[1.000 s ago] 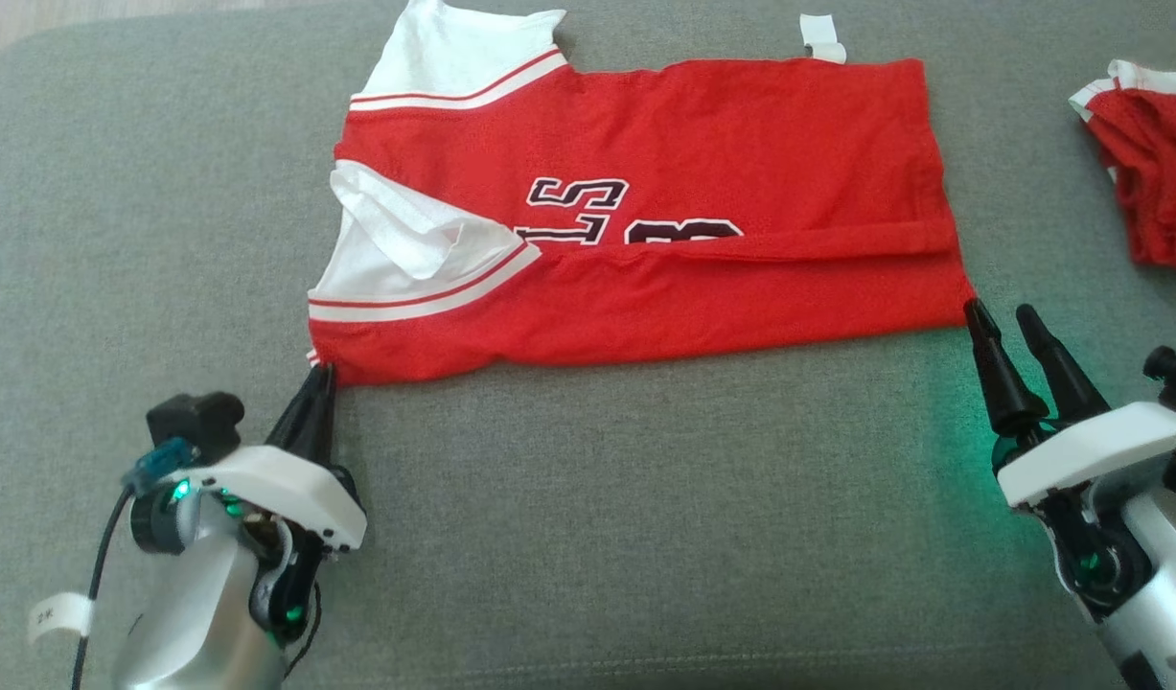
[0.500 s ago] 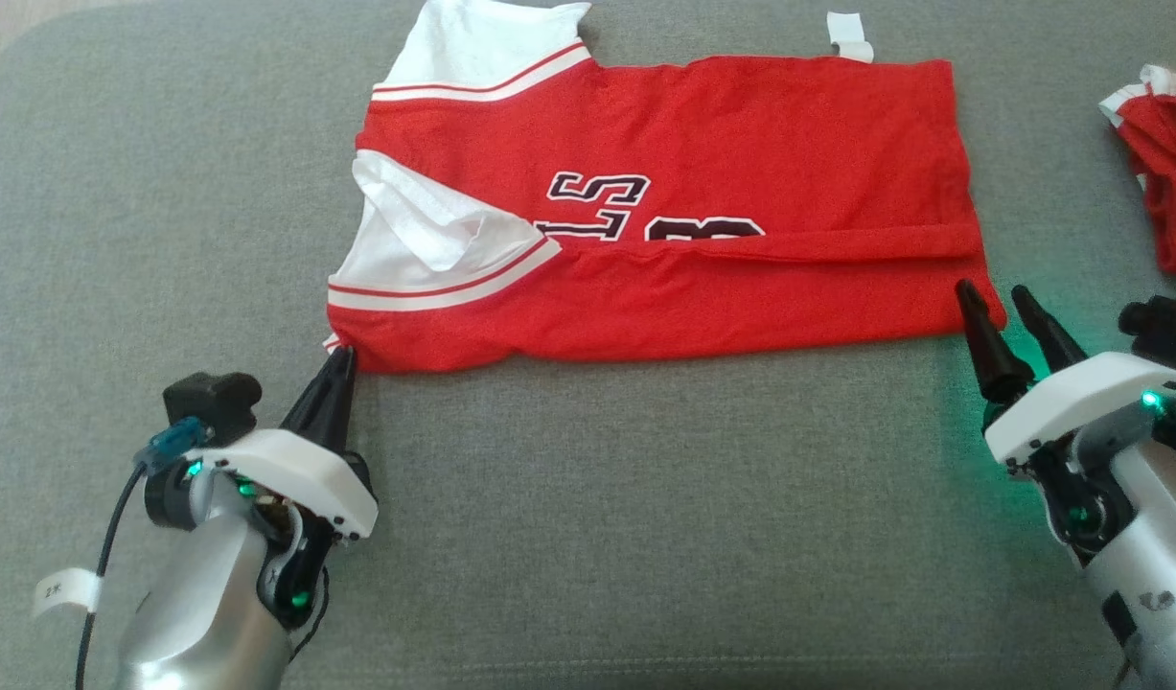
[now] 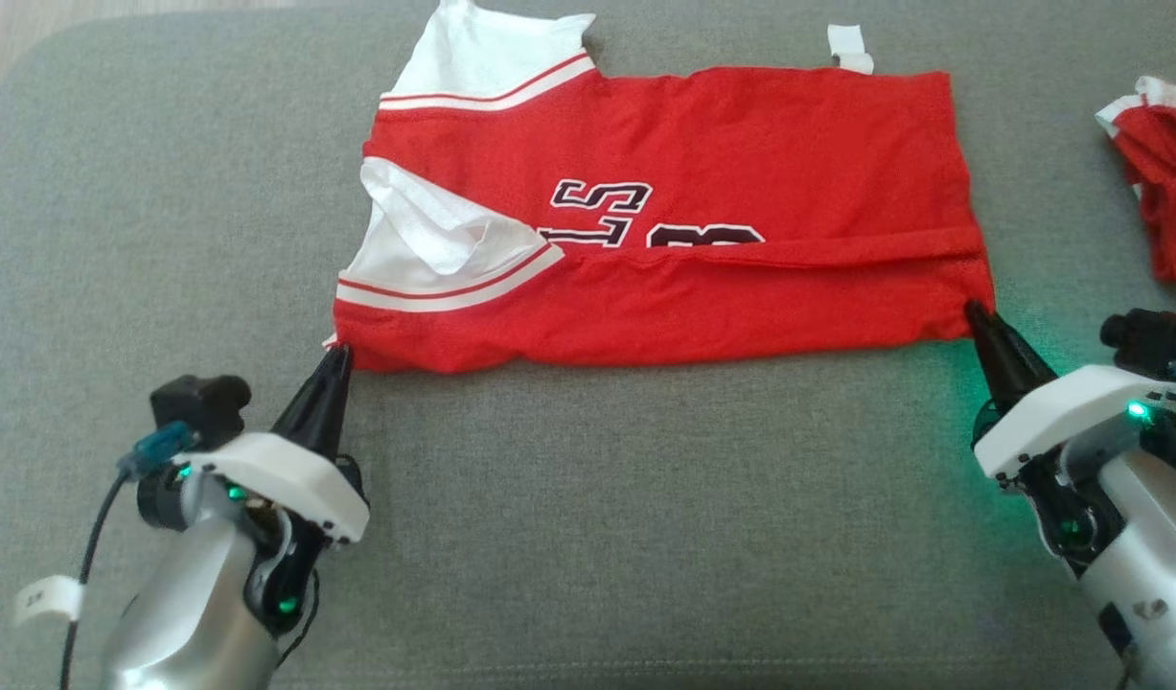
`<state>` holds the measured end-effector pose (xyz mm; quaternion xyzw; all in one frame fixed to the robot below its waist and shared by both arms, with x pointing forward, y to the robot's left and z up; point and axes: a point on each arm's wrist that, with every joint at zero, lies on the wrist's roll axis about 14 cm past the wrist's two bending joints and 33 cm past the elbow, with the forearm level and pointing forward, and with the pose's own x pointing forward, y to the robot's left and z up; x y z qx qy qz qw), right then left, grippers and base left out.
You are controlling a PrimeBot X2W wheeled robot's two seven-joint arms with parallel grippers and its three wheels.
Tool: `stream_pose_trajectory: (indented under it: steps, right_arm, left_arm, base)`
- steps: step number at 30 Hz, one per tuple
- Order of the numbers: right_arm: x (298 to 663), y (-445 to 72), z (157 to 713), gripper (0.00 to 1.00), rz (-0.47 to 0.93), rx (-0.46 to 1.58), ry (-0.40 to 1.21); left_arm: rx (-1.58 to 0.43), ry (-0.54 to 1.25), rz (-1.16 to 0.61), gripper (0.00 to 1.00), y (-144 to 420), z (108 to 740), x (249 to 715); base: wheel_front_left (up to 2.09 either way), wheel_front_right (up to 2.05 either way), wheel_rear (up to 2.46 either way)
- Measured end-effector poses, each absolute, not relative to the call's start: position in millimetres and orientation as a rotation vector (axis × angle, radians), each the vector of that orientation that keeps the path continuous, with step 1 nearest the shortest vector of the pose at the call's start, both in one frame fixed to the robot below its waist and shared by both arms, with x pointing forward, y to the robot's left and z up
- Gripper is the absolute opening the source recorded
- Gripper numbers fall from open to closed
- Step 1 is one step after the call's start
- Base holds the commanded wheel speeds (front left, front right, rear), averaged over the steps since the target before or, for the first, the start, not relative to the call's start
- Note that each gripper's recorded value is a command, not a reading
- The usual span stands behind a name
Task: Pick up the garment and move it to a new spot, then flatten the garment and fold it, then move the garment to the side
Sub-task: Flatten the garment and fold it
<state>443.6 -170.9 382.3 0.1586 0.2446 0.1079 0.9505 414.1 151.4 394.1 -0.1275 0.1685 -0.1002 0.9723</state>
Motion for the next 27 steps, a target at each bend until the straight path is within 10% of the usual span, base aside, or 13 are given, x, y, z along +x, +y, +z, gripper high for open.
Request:
stream_pose_trajectory:
  steps: [27]
  right_arm:
    - [374.4,-216.7,376.6,0.0,0.177,0.328,0.54]
  left_arm:
    - [-0.359,0.442,-0.227,0.0,150.9,402.7,301.6]
  base:
    - [0.0,0.0,0.0]
